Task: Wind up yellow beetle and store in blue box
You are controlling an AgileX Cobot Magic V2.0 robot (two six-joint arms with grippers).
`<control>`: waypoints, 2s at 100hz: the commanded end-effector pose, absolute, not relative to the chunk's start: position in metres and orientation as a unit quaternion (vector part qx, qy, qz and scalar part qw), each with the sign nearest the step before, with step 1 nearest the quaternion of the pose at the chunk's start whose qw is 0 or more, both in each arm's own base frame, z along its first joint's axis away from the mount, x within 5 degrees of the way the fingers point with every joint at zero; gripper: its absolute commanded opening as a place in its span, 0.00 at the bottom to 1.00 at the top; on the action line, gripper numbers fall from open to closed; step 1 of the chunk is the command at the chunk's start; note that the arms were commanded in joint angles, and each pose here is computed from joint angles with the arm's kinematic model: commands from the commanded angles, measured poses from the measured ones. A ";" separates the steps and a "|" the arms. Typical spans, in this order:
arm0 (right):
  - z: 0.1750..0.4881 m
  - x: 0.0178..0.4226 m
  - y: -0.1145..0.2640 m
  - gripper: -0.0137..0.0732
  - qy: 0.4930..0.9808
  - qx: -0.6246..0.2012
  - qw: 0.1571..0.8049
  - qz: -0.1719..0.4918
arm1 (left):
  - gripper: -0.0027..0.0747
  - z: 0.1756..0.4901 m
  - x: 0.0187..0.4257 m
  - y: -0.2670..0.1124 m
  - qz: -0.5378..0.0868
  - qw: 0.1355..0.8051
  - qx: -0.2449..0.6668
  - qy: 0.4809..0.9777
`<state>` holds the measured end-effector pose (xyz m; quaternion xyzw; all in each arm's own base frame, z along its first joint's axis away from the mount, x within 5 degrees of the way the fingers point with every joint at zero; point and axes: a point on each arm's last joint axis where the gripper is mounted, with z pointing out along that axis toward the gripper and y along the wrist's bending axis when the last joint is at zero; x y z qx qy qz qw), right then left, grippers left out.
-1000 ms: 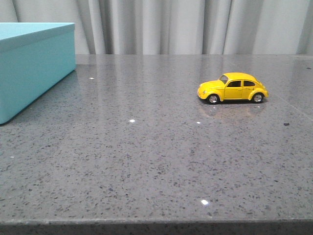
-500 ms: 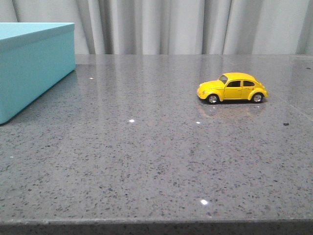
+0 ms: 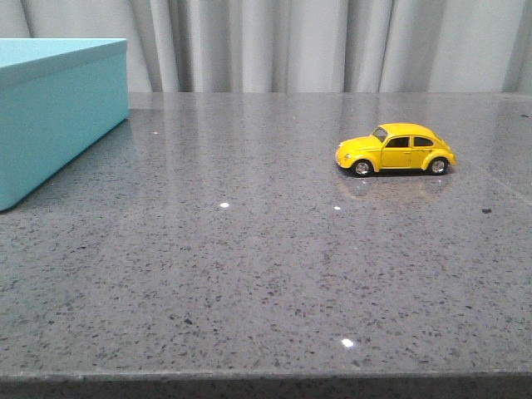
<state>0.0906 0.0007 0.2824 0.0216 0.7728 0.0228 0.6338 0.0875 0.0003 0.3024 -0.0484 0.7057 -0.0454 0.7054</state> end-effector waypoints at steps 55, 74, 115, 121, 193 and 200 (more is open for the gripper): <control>0.315 0.105 0.001 0.58 0.752 0.022 0.658 0.026 | 0.63 0.340 0.134 0.002 -0.044 0.698 -0.057 0.712; 0.327 0.115 0.001 0.58 0.786 0.025 0.618 0.027 | 0.63 0.342 0.133 0.003 -0.045 0.705 -0.059 0.705; 0.364 0.190 0.009 0.71 0.880 0.053 0.466 0.076 | 0.63 0.343 0.133 0.003 -0.044 0.707 -0.059 0.703; 0.366 0.201 0.013 0.79 0.886 0.050 0.454 0.082 | 0.63 0.343 0.133 0.003 -0.044 0.707 -0.059 0.703; 0.340 0.324 0.113 0.88 0.959 -0.026 0.250 0.129 | 0.63 0.343 0.133 0.003 -0.044 0.707 -0.059 0.703; 0.335 0.331 0.119 0.88 0.961 -0.026 0.244 0.129 | 0.63 0.343 0.133 0.003 -0.044 0.707 -0.059 0.703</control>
